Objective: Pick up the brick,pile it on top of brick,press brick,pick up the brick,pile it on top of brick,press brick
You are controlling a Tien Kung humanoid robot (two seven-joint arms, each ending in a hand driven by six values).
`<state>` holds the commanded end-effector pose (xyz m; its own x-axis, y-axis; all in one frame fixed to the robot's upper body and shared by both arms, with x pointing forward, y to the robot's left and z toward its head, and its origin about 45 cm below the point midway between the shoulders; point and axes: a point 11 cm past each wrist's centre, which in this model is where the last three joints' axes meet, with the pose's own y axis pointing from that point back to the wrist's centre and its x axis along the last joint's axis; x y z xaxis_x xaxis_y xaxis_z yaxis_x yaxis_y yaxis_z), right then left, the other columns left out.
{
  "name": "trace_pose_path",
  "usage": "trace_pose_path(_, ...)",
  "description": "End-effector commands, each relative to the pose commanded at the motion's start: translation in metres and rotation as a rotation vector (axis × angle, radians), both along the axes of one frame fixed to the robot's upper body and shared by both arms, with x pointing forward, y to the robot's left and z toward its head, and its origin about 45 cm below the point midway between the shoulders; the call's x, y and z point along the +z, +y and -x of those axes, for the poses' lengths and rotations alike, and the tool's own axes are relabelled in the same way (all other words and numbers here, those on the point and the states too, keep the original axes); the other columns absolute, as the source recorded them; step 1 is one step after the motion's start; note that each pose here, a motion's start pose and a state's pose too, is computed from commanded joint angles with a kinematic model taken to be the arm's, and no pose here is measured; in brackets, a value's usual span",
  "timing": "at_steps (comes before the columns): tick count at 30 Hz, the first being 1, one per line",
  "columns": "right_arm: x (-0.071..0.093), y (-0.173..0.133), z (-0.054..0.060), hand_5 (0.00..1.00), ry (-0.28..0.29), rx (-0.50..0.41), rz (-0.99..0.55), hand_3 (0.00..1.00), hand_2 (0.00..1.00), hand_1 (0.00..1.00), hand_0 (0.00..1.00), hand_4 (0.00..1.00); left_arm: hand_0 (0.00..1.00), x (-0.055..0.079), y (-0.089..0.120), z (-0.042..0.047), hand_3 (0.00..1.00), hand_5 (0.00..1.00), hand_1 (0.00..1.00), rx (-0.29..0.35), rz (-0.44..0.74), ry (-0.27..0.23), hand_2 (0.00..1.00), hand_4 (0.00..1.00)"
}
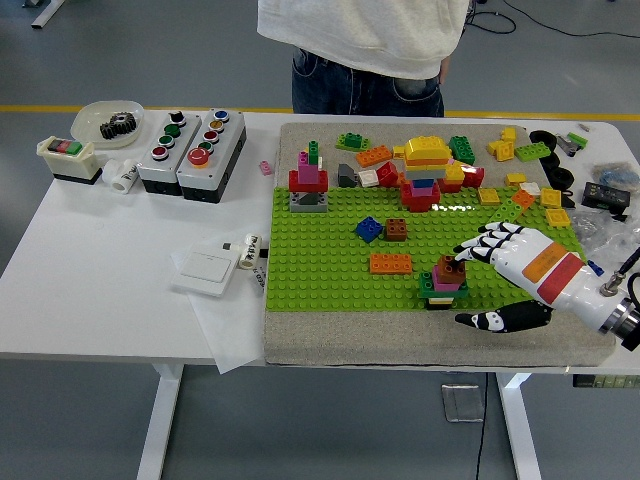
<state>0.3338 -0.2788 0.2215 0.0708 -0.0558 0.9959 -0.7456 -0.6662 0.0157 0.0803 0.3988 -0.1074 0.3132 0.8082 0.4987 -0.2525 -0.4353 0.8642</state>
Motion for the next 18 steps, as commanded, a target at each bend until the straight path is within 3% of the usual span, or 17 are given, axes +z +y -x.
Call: trace_pose_path(18,0.0007,0.0002,-0.0002,0.757,0.003,0.015,0.016,0.694,0.766,0.732,0.824,0.911,0.704,0.0003,0.0002,-0.0013,0.645,0.645,0.704,0.001,0.001,-0.003,0.759,0.744)
